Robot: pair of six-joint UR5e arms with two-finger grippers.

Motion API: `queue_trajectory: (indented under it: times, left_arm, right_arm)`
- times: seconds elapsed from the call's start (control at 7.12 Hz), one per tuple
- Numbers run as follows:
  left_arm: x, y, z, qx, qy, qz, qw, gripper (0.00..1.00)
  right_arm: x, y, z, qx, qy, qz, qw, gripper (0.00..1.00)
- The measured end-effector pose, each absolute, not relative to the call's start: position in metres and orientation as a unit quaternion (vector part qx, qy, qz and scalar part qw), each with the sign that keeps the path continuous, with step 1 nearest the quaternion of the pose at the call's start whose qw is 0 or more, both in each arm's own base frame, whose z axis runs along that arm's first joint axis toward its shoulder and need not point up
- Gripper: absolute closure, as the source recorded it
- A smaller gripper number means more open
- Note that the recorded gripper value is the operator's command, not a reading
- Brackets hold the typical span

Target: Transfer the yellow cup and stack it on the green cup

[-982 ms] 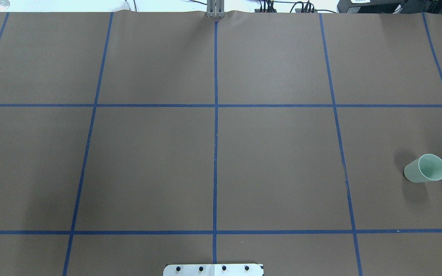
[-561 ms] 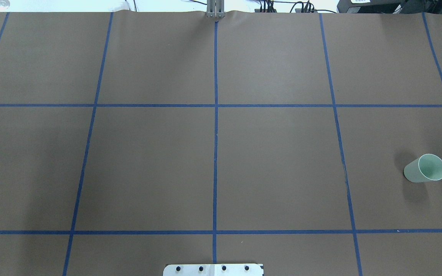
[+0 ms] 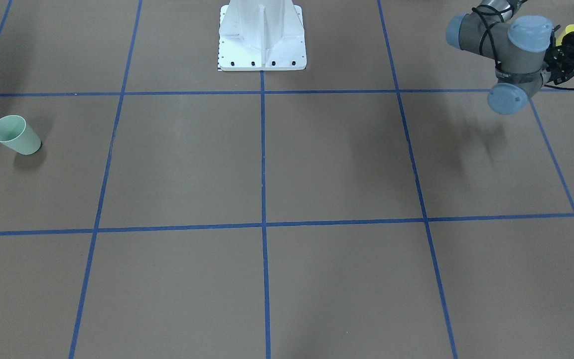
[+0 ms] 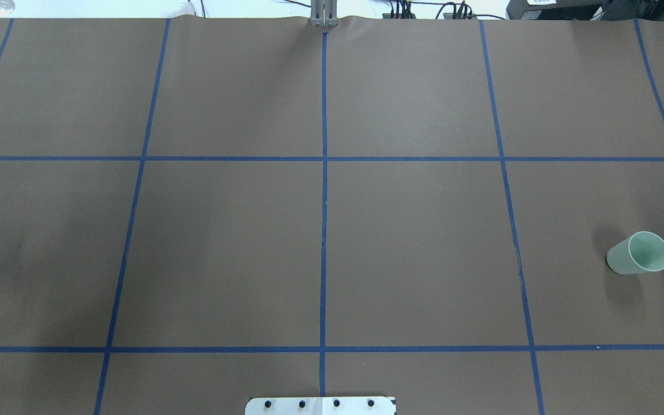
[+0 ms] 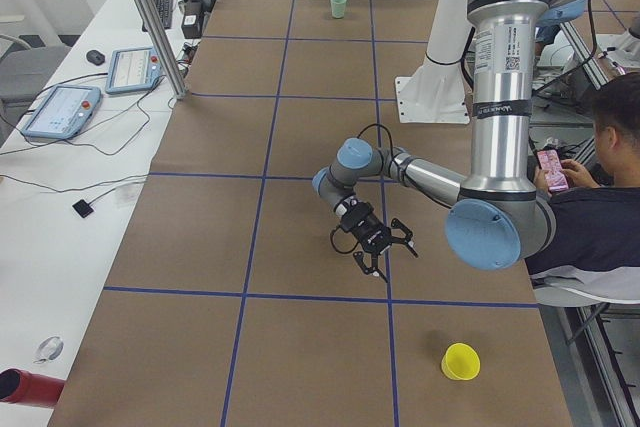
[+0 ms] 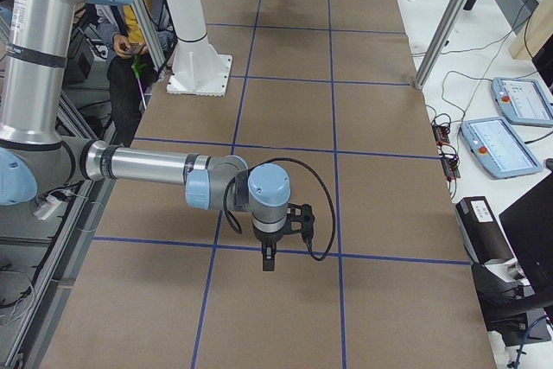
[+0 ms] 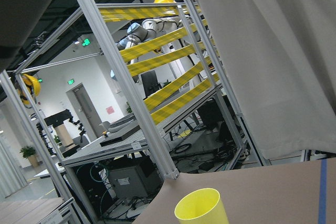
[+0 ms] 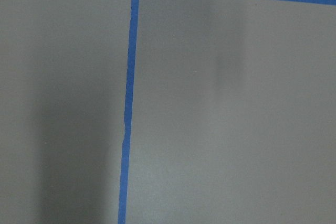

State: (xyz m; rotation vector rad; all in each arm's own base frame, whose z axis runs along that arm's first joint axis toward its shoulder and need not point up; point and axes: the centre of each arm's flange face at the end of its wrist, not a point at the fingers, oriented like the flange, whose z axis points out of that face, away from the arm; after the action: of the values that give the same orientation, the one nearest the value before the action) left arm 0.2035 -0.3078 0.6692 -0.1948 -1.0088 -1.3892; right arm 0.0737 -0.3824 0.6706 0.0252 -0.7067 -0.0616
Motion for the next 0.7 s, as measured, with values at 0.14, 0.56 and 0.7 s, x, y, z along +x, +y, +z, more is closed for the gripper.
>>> queue_trajectory:
  times: [0.14, 0.56, 0.7]
  left_arm:
    - [0.197, -0.300, 0.701, -0.091, -0.455, -0.621, 0.632, 0.00]
    - [0.151, -0.259, 0.772, -0.098, -0.464, -0.636, 0.609, 0.00]
    - [0.146, -0.251, 0.783, -0.112, -0.458, -0.642, 0.605, 0.00]
  right_arm:
    - [0.073, -0.385, 0.668, 0.023, -0.345, -0.035, 0.938, 0.00]
    - [0.069, -0.389, 0.665, 0.036, -0.342, -0.046, 0.938, 0.00]
    - [0.067, -0.390, 0.664, 0.037, -0.343, -0.049, 0.937, 0.00]
